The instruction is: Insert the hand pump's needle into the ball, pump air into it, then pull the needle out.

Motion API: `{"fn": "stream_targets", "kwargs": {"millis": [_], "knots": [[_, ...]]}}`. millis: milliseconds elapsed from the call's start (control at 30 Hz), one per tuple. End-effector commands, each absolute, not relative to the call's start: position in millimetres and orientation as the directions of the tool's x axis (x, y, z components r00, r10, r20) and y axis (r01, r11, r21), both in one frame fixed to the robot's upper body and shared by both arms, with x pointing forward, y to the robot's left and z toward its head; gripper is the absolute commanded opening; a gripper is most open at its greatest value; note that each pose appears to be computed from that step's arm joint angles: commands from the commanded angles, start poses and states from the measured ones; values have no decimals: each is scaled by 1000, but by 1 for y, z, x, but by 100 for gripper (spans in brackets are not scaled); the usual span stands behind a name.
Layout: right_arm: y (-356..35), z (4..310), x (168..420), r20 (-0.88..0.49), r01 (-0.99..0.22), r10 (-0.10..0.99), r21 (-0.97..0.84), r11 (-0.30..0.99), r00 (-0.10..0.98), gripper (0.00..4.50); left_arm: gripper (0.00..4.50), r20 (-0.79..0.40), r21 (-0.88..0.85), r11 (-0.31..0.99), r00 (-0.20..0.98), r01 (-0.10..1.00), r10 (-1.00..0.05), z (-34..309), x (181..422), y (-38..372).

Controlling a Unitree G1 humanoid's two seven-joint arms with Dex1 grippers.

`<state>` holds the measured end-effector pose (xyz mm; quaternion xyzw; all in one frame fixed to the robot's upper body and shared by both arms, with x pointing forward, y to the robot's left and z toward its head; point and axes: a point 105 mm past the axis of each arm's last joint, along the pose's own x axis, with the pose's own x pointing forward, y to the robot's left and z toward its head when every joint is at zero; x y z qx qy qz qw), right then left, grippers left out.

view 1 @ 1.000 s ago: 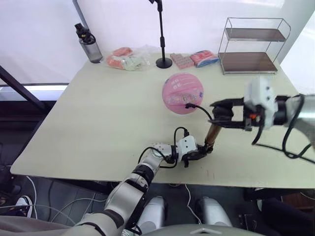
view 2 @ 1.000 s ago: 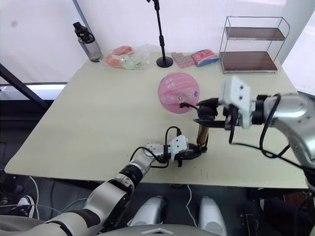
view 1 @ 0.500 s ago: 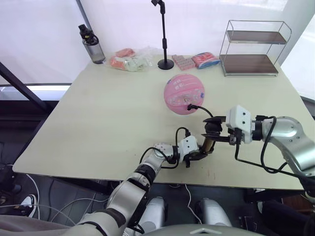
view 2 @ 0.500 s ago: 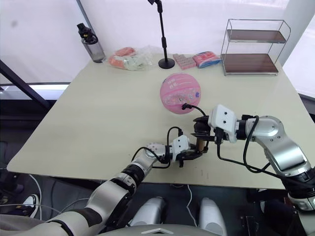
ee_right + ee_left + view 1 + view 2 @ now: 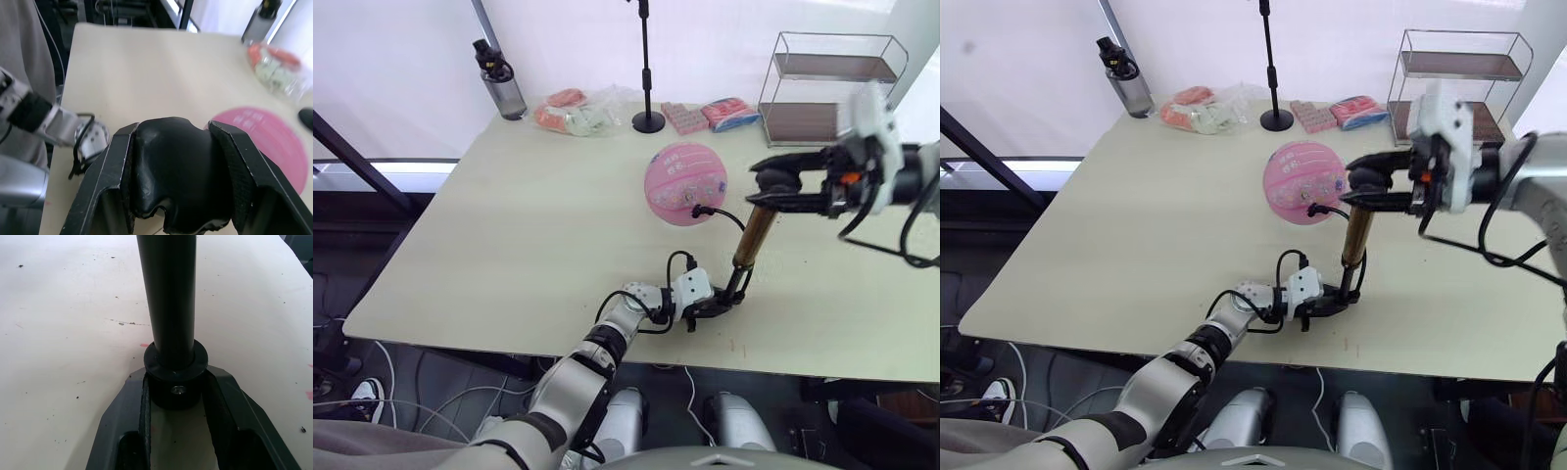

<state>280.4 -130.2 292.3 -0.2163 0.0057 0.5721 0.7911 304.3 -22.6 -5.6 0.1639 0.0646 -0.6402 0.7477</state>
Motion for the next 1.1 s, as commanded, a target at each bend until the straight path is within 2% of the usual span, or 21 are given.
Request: {"fn": "stream_targets", "kwargs": {"millis": [33, 233, 300, 467, 733, 1100], "knots": [[-138, 338, 271, -160, -847, 906, -446, 289, 393, 180, 109, -453, 30, 99, 102, 995, -886, -54, 275, -11], [-134, 353, 269, -135, -840, 912, -459, 290, 388, 180, 109, -448, 31, 88, 92, 996, -889, -53, 273, -14], [-133, 348, 270, -149, -846, 911, -452, 283, 384, 180, 109, -447, 31, 84, 89, 996, -890, -53, 273, -15], [-131, 299, 276, -267, -879, 884, -400, 260, 383, 180, 109, -447, 31, 80, 85, 996, -890, -53, 272, -16], [-131, 220, 283, -360, -907, 849, -315, 279, 386, 180, 109, -451, 33, 76, 82, 997, -889, -53, 272, -15], [-130, 135, 276, -452, -927, 813, -251, 279, 367, 180, 109, -450, 31, 77, 83, 997, -889, -54, 271, -15]]}}
